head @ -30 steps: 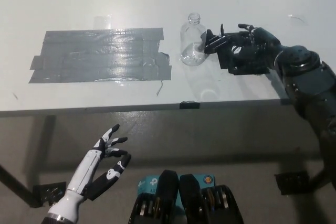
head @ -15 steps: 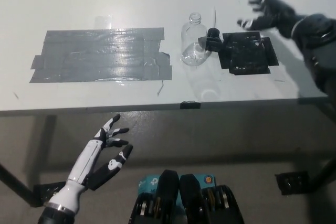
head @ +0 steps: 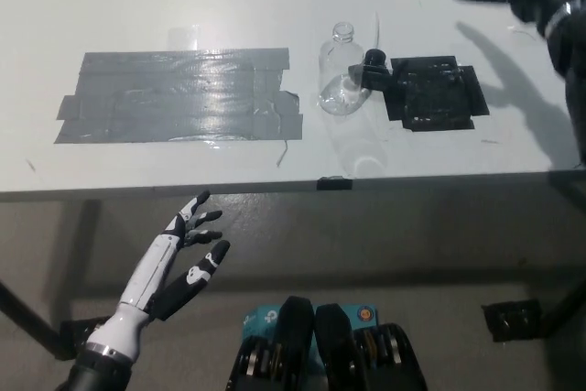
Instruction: The robot grabs the black lid of the spray bottle on the desk and places it on the black area of the desk
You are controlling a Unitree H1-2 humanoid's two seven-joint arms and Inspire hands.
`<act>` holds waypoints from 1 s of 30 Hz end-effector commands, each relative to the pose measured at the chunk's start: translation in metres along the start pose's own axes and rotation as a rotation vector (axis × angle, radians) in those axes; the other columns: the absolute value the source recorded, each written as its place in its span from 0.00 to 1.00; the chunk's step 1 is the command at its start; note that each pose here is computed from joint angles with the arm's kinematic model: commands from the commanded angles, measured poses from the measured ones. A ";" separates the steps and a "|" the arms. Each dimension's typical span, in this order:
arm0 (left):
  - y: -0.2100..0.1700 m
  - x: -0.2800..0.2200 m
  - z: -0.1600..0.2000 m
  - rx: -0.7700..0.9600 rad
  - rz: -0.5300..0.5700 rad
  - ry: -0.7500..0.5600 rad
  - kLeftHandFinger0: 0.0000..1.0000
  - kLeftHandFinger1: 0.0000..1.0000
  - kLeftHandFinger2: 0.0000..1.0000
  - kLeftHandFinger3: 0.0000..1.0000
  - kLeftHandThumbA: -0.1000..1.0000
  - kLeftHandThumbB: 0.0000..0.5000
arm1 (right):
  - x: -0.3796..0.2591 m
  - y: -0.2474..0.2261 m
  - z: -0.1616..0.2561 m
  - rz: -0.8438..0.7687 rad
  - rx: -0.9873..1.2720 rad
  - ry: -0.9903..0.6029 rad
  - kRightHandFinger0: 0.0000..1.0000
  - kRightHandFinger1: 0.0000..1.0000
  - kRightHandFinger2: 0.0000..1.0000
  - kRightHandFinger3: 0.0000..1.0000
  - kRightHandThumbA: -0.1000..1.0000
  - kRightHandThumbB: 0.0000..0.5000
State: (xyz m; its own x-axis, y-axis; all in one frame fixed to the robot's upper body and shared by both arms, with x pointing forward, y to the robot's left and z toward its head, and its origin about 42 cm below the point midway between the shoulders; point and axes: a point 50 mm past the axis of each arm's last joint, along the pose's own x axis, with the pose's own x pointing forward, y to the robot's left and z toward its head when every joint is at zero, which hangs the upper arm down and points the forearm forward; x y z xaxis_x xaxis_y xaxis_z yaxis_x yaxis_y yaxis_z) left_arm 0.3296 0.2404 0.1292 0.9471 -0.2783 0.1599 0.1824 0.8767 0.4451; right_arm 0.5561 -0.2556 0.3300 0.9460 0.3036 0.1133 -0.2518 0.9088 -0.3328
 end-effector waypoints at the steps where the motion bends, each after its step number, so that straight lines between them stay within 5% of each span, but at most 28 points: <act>1: 0.032 0.053 0.035 0.044 0.085 -0.152 0.77 0.76 0.89 1.00 0.84 0.15 | -0.132 0.032 0.172 0.174 -0.135 -0.722 1.00 1.00 1.00 1.00 0.72 1.00; 9: 0.041 0.059 0.039 0.042 0.116 -0.154 0.79 0.78 0.92 1.00 0.83 0.12 | -0.145 0.054 0.129 0.149 -0.111 -0.711 1.00 1.00 1.00 1.00 0.70 0.95; 12: 0.043 0.061 0.040 0.044 0.126 -0.162 0.78 0.79 0.93 1.00 0.83 0.15 | -0.144 0.063 0.107 0.173 -0.072 -0.659 1.00 1.00 1.00 1.00 0.67 0.96; 17: 0.043 0.061 0.039 0.036 0.152 -0.165 0.94 1.00 1.00 1.00 0.98 0.34 | -0.147 0.077 0.063 0.167 -0.005 -0.554 1.00 1.00 1.00 1.00 0.66 1.00; 30: 0.036 0.046 0.026 0.031 0.159 -0.138 1.00 1.00 1.00 1.00 1.00 0.44 | -0.152 0.103 -0.027 0.143 0.051 -0.341 1.00 1.00 1.00 1.00 0.66 0.93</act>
State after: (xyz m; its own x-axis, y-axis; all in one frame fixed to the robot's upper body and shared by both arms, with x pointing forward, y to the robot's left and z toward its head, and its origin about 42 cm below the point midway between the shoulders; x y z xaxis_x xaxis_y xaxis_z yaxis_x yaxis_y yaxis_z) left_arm 0.3757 0.2471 0.1669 0.9374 -0.2165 0.2729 0.0786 0.8946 0.4399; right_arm 0.3916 -0.2154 0.2652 0.7999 0.4832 0.3560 -0.3851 0.8682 -0.3130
